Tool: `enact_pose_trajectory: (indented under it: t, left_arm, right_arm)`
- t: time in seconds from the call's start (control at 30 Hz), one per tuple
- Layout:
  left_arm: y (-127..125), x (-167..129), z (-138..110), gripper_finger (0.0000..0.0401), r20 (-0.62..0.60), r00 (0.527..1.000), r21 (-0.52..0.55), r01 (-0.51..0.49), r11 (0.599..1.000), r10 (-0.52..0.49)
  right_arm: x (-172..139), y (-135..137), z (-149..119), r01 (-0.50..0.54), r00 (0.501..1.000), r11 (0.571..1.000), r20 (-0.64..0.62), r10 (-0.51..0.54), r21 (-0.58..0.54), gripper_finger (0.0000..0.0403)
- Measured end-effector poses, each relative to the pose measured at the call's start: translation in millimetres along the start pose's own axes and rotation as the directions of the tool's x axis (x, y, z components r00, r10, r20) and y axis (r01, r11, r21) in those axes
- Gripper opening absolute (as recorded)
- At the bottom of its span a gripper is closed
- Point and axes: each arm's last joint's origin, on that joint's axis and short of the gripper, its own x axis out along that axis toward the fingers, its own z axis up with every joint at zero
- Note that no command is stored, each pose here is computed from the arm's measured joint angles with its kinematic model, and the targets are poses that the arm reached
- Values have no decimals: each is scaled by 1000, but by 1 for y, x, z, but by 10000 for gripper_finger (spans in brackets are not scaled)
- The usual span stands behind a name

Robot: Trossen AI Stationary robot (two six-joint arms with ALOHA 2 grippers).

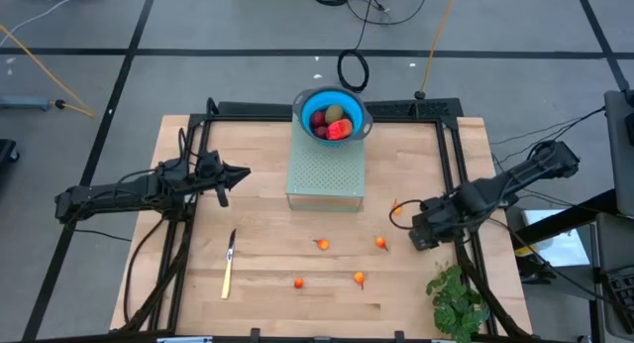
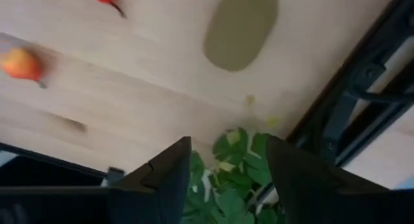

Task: Pick & Place Fruit
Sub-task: Put the brown kiwi into the blue strainer bowl on the shelf

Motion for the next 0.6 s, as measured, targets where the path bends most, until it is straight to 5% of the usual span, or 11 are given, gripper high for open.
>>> enact_pose_trajectory:
  t: [0.33, 0.6]
  left_arm:
    - [0, 0, 0, 26, 1, 1000, 0, 0, 1000, 0]
    - [0, 0, 0, 26, 1, 1000, 0, 0, 1000, 0]
  right_arm:
    - [20, -9, 6, 69, 997, 996, -26, -67, 53, 189]
    - [22, -4, 8, 11, 1000, 1000, 29, -12, 25, 190]
